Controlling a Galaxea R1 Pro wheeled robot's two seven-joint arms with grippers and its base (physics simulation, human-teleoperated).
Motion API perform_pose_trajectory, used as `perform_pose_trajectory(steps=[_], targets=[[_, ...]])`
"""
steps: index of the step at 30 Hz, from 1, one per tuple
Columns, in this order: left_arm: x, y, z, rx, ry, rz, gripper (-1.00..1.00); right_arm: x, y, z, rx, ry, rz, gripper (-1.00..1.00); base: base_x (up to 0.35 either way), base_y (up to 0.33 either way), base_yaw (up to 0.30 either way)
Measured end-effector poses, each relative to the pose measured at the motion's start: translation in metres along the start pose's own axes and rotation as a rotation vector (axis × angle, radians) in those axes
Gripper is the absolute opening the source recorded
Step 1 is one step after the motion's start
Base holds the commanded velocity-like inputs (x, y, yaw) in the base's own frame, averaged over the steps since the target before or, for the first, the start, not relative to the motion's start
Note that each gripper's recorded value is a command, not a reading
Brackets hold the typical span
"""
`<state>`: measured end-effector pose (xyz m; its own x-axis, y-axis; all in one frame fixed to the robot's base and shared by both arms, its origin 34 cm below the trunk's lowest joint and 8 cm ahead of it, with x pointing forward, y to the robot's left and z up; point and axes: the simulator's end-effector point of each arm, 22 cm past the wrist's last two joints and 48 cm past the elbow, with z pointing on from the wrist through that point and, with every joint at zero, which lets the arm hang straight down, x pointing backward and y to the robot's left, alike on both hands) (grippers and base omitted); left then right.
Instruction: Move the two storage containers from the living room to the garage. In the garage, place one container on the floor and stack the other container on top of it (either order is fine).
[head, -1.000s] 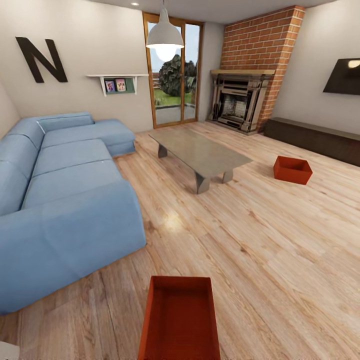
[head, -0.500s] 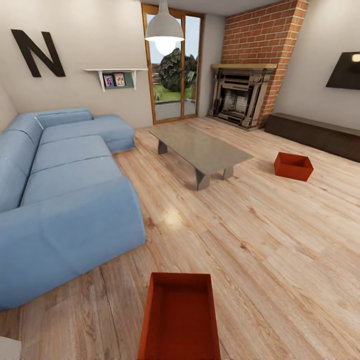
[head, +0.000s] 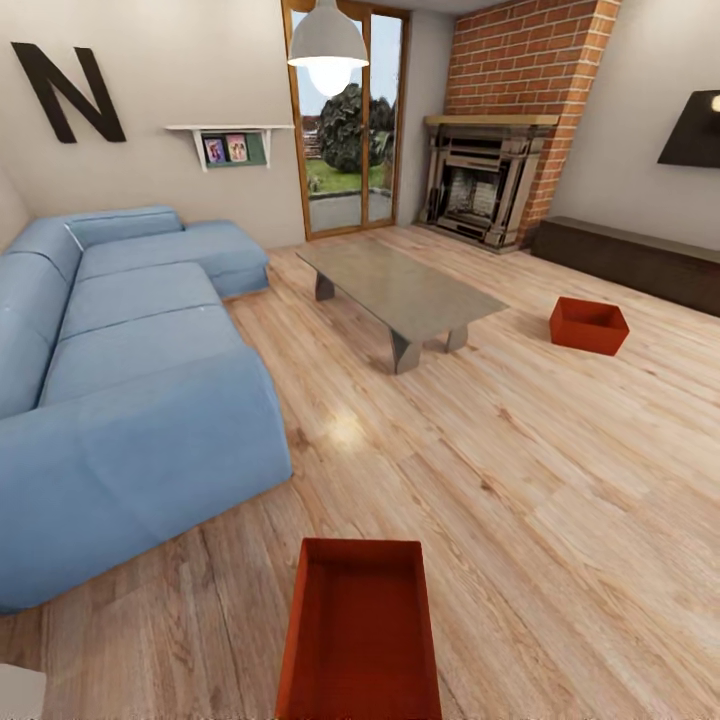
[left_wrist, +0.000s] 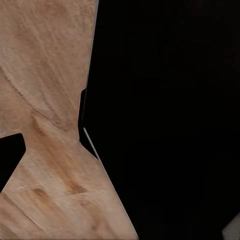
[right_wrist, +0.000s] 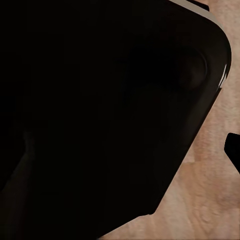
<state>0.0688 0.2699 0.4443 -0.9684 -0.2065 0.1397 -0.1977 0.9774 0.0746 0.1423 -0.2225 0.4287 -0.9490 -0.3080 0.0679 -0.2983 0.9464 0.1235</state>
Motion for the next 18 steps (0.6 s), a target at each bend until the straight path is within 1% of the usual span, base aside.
perform_pose_trajectory(steps=[18], targets=[[0.011,0.002,-0.001,-0.006,0.029,0.001,1.0,0.011,0.003,0.001,-0.009,0.027,0.003,1.0,0.0,0.0,0.0]])
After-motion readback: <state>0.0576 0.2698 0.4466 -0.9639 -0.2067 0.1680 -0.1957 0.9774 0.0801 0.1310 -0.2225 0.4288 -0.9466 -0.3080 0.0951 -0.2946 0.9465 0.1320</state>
